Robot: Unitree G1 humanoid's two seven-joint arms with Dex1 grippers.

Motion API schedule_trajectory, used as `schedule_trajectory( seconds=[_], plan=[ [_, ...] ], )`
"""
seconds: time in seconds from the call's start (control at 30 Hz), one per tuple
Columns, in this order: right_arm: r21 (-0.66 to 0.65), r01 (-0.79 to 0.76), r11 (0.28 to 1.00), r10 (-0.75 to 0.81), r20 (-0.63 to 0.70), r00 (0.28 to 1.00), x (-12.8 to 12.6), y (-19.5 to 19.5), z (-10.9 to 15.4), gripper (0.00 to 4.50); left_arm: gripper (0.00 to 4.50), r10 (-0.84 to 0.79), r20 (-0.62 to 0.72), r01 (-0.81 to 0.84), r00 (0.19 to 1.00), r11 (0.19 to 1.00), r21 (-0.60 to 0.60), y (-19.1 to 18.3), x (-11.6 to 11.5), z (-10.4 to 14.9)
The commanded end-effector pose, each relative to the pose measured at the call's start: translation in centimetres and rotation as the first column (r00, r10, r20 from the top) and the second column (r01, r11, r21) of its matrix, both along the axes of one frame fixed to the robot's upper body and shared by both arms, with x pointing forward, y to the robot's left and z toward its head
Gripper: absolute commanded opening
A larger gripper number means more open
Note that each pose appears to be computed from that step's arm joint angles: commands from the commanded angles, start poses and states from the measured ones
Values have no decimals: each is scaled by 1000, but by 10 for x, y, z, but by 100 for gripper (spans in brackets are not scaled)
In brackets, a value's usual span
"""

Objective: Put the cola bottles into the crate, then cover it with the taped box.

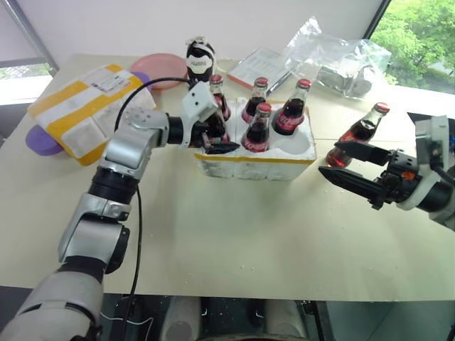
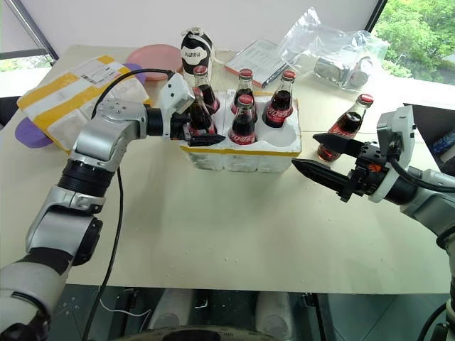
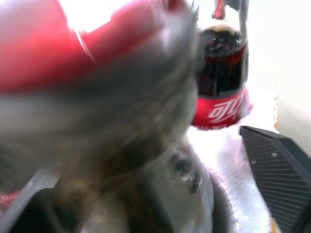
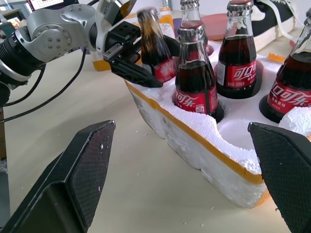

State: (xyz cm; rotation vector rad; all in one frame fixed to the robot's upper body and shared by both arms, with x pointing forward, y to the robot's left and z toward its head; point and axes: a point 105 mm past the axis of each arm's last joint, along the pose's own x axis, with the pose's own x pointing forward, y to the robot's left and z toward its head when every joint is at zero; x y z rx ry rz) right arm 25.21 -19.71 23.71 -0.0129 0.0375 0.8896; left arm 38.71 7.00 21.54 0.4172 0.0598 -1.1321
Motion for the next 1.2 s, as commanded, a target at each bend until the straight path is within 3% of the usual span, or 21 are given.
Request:
schedule_trajectory(
  seconds=[0.03, 0.1, 0.17, 0.3, 0.4, 0.53, 0.73, 0.93, 1.2],
  plan=[
    [-34, 15, 999, -13, 69, 998, -2, -4, 15, 450, 445, 50, 17, -48, 999, 994, -96, 18, -4, 25],
    [-46, 41, 998, -37, 75, 997, -1, -10, 17, 450, 445, 42, 17, -38, 999, 987, -158, 26, -14, 43],
    [-43, 90, 995, -87, 78, 993, -1, -21, 19, 450, 445, -22, 7, 23, 1000, 975, -219, 39, -36, 67],
    [-44, 192, 980, -189, 67, 980, 1, -42, 14, 450, 445, -130, -23, 120, 991, 960, -255, 62, -78, 91],
    [-56, 293, 954, -290, 56, 955, 7, -57, 2, 450, 445, -172, -46, 157, 984, 961, -228, 73, -102, 93],
    [4, 448, 894, -448, 19, 894, 24, -74, -14, 450, 445, -189, -117, 171, 975, 973, -152, 76, -123, 70],
    [137, 651, 746, -650, -58, 757, 54, -98, -44, 450, 445, -71, -112, 56, 991, 990, -133, 70, -116, 44],
    [110, 685, 720, -685, -41, 727, 69, -95, -65, 450, 445, -3, -93, -13, 996, 985, -170, 65, -112, 37],
    [143, 696, 703, -700, -33, 714, 87, -102, -60, 450, 445, 6, -97, -26, 995, 979, -202, 60, -117, 37]
  ],
)
